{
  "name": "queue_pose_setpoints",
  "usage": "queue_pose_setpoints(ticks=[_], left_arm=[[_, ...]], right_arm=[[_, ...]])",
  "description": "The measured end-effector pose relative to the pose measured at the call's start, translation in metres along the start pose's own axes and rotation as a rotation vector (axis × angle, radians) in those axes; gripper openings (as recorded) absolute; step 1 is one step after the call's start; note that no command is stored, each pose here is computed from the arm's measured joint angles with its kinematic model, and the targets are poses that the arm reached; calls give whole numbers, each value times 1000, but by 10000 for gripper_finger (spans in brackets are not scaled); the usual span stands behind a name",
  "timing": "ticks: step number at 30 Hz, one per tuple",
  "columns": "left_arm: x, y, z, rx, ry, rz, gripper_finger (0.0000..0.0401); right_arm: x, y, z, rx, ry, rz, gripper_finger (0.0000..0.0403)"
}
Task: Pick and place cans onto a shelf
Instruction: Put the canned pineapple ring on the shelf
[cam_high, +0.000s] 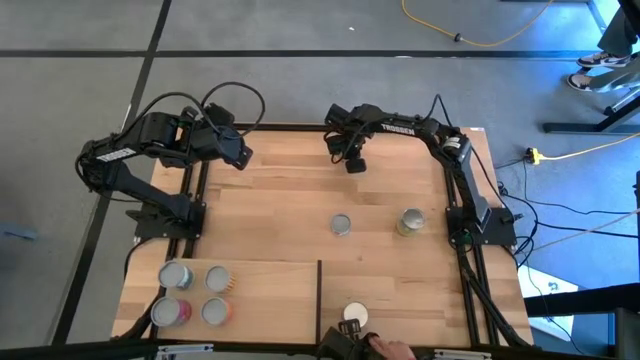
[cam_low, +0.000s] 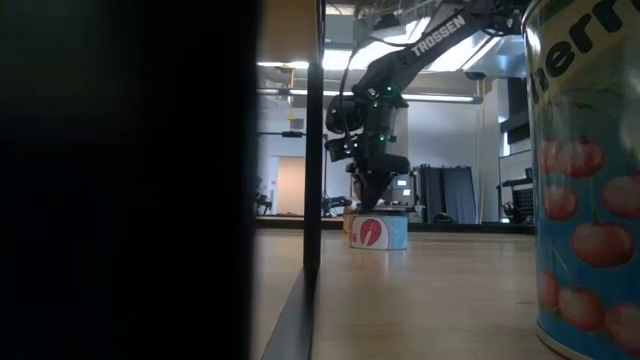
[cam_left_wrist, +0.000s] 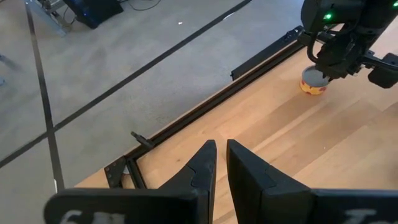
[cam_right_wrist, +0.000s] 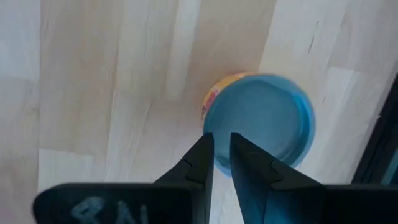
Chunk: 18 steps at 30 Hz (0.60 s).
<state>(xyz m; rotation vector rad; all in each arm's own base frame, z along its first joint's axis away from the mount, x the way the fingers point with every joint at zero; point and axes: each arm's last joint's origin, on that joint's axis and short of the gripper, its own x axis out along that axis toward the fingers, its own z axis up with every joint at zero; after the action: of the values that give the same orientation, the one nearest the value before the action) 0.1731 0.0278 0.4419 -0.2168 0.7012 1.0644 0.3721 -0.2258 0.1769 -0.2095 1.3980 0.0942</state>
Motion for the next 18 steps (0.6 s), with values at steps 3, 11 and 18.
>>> queue_pose_setpoints(ticks=[3, 11, 18], left_arm=[[0, 0, 0, 0, 0, 0, 32], [0, 0, 0, -1, 0, 0, 32], [0, 0, 0, -1, 0, 0, 32]], right_arm=[[2, 1, -1, 2, -7, 34, 56], [2, 1, -1, 0, -11, 36, 56], [2, 0, -1, 3, -8, 26, 56]])
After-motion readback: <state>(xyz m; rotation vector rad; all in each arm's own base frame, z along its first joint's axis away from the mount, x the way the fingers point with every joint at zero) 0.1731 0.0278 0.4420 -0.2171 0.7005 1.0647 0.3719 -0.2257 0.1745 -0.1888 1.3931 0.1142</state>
